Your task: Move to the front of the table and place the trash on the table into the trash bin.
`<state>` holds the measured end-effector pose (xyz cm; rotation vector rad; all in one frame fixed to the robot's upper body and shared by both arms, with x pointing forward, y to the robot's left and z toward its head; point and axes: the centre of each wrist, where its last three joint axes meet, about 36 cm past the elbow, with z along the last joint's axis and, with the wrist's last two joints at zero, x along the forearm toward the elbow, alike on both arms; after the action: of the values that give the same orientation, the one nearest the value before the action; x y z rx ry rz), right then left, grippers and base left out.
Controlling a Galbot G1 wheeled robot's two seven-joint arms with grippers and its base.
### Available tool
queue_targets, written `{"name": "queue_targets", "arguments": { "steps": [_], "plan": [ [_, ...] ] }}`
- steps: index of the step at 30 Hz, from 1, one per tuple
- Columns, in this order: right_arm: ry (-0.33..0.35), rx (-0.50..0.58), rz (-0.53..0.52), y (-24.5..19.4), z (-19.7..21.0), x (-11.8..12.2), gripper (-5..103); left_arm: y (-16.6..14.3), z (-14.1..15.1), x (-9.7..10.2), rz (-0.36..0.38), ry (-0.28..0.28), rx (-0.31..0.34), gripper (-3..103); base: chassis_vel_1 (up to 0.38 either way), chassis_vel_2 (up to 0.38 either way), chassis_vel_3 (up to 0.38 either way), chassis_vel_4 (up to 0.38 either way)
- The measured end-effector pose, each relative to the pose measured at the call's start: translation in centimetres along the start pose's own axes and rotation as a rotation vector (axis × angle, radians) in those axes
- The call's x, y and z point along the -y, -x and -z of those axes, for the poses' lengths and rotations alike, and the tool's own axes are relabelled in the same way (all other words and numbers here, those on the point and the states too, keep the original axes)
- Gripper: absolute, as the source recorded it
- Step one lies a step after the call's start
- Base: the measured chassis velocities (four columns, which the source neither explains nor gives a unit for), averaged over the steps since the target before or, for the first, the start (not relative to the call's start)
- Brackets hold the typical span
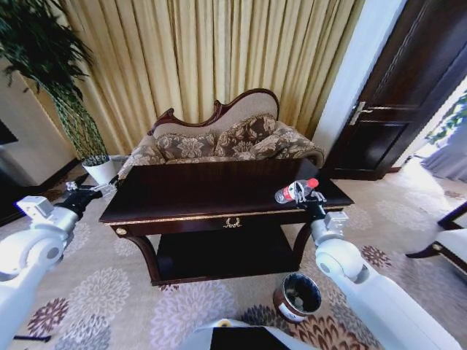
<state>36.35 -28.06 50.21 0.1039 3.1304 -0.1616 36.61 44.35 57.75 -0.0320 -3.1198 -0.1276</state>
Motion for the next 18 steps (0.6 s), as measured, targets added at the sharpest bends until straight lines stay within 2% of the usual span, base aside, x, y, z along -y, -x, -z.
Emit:
{"name": "queue_targets", "arguments": {
  "steps": [18],
  "plan": [
    [0.001, -0.002, 0.007, -0.11, -0.03, 0.02, 32, -0.34, -0.07, 0.53, -0.007, -0.003, 0.005, 100, 0.126, -0.133, -0.131, 0.132]
  ]
}}
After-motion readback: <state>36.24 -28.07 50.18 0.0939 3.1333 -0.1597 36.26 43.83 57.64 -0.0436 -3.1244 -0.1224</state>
